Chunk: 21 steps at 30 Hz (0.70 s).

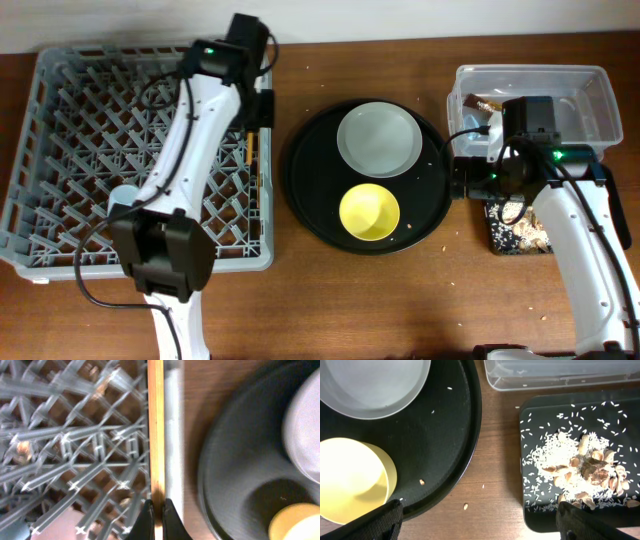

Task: Sort waste into correct bins and load items into the dishwasher rack
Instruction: 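Lift the chopsticks and stand them in the rack with left gripper, then grasp the yellow bowl with left gripper and place it in the rack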

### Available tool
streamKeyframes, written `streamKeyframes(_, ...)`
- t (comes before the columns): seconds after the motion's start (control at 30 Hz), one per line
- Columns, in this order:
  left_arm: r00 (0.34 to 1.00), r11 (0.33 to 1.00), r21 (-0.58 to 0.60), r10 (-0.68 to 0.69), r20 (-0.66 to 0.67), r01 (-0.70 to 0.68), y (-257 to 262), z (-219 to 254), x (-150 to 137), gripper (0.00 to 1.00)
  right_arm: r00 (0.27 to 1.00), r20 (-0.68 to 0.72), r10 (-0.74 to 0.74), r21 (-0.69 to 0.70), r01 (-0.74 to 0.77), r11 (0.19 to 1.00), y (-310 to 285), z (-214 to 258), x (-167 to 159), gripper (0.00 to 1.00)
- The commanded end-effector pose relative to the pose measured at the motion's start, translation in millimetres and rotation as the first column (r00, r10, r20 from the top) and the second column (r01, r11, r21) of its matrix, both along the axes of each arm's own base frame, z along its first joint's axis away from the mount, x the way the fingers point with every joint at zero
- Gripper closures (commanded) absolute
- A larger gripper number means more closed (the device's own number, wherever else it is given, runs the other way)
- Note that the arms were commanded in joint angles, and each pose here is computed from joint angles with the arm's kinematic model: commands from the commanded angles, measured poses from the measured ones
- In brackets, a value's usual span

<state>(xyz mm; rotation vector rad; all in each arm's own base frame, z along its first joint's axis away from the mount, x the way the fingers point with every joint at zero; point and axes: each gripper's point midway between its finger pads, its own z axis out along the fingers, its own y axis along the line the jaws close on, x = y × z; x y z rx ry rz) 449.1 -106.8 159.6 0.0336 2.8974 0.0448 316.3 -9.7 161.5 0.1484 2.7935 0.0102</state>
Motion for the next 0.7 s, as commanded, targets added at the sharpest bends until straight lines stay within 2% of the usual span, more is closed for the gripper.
streamKeyframes(0.0, 0.993, 0.995, 0.023, 0.096, -0.067, -0.095, 18.6, -37.5, -10.4, 0.95, 1.0, 0.0, -0.005, -0.009, 0.005, 1.0, -2.5, -0.1, 0.4, 0.01)
streamKeyframes(0.03, 0.995, 0.998, 0.016, 0.061, -0.076, -0.06, 15.2, -39.0, -12.3, 0.89, 1.0, 0.0, -0.005, -0.009, 0.005, 1.0, -2.5, -0.1, 0.4, 0.02)
streamKeyframes(0.1, 0.998, 1.0, 0.007, 0.019, -0.052, -0.019, 10.3, -26.1, -12.7, 0.89, 1.0, 0.0, -0.005, -0.009, 0.005, 1.0, -2.5, -0.1, 0.4, 0.02)
streamKeyframes(0.17, 1.0, 0.997, -0.067, -0.023, 0.003, 0.023, -9.1, 1.6, -15.5, 0.85, 1.0, 0.0, -0.005, -0.009, 0.005, 1.0, -2.5, -0.1, 0.4, 0.02)
streamKeyframes(0.2, 0.995, 0.987, -0.126, -0.099, 0.02, 0.101, -36.6, 14.5, -25.3, 0.83, 1.0, 0.0, -0.005, -0.009, 0.005, 1.0, -2.5, -0.1, 0.4, 0.02)
streamKeyframes(0.23, 0.957, 0.933, -0.223, -0.289, 0.01, 0.284, -84.3, 14.5, -44.6, 0.83, 1.0, 0.0, -0.005, -0.009, 0.005, 1.0, -2.5, -0.1, 0.4, 0.01)
streamKeyframes(0.27, 0.912, 0.884, -0.25, -0.41, -0.01, 0.395, -117.8, 7.3, -65.6, 0.8, 1.0, 0.0, -0.005, -0.009, 0.005, 1.0, -2.5, -0.1, 0.4, 0.02)
streamKeyframes(0.33, 0.852, 0.834, -0.278, -0.516, -0.091, 0.476, -164.1, -29.9, -108.9, 0.69, 1.0, 0.0, -0.005, -0.009, 0.005, 1.0, -2.5, -0.1, 0.4, 0.02)
streamKeyframes(0.4, 0.842, 0.832, -0.288, -0.524, -0.127, 0.474, -181.1, -70.7, -130.4, 0.66, 1.0, 0.0, -0.005, -0.009, 0.005, 1.0, -2.5, -0.1, 0.4, 0.02)
streamKeyframes(0.5, 0.903, 0.899, -0.201, -0.416, -0.112, 0.389, -166.0, -125.4, -124.5, 0.64, 1.0, 0.0, -0.005, -0.009, 0.005, 1.0, -2.5, -0.1, 0.4, 0.02)
streamKeyframes(0.53, 0.904, 0.902, -0.196, -0.411, -0.119, 0.385, -161.5, -136.8, -127.7, 0.64, 1.0, 0.0, -0.005, -0.009, 0.005, 1.0, -2.5, -0.1, 0.4, 0.02)
streamKeyframes(0.6, 0.903, 0.903, -0.195, -0.411, -0.124, 0.384, -158.7, -145.7, -131.3, 0.65, 1.0, 0.0, -0.005, -0.009, 0.005, 1.0, -2.5, -0.1, 0.4, 0.02)
streamKeyframes(0.63, 0.903, 0.901, -0.197, -0.413, -0.116, 0.387, -160.4, -140.3, -129.2, 0.69, 1.0, 0.0, -0.005, -0.009, 0.005, 1.0, -2.5, -0.1, 0.4, 0.02)
streamKeyframes(0.67, 0.905, 0.899, -0.2, -0.414, -0.101, 0.389, -165.0, -124.9, -122.7, 0.69, 1.0, 0.0, -0.005, -0.009, 0.005, 1.0, -2.5, -0.1, 0.4, 0.01)
